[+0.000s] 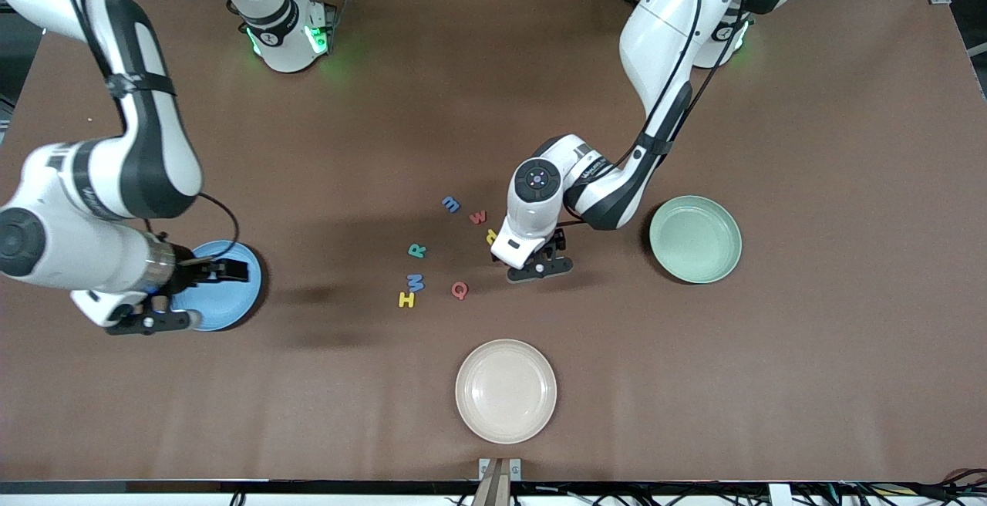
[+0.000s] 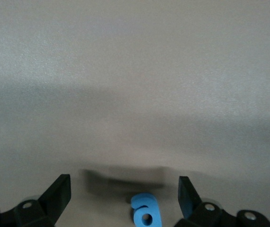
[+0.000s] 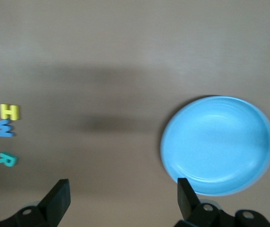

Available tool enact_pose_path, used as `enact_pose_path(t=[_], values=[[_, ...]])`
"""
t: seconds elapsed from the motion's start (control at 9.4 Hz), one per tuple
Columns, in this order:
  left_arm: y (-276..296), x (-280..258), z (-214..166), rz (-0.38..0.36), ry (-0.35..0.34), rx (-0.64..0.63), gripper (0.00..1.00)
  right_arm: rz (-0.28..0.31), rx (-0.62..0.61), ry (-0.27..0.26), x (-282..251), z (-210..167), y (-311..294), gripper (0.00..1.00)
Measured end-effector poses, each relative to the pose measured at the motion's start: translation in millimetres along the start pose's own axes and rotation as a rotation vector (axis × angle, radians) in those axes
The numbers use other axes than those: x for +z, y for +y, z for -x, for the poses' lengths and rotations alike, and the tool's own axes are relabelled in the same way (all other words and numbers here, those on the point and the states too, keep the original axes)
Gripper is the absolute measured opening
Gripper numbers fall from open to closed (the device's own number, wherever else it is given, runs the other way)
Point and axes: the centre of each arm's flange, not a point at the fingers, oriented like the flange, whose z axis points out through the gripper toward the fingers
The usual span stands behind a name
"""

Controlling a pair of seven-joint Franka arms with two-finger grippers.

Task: Sort uppercase to blue plate, lowercase to green plate
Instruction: 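Lower the left gripper to the blue a while the right gripper reaches letters, then grasp the blue a with the left gripper while the right gripper grasps the H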

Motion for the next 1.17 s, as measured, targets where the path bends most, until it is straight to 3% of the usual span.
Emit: enact_pose_path(t=[0.32, 0.64, 0.85, 1.06, 1.17], values=[[12.5, 2.0, 16.3, 0.000, -0.002, 0.000, 1.00, -0.009, 0.203, 0.069, 50.4, -14.5, -91.3, 1.00], [11.9, 16.1, 22.2, -0.016, -0.014, 0.005, 1.00, -0.041, 0.416, 0.135, 109.6, -33.1, -135.2, 1.00], [11.0, 16.9, 21.0, -0.018, -0.013, 0.004, 1.00, -0.050, 0.528, 0.134, 147.0, -38.6, -170.7, 1.00], [10.8, 17.1, 20.7, -0.018, -0.012, 0.003, 1.00, 0.011, 0.497, 0.142, 182.3, -33.4, -210.9, 1.00], [11.0, 17.4, 21.2, -0.019, -0.013, 0.004, 0.91, 0.071, 0.443, 0.162, 196.5, -29.5, -221.4, 1.00]])
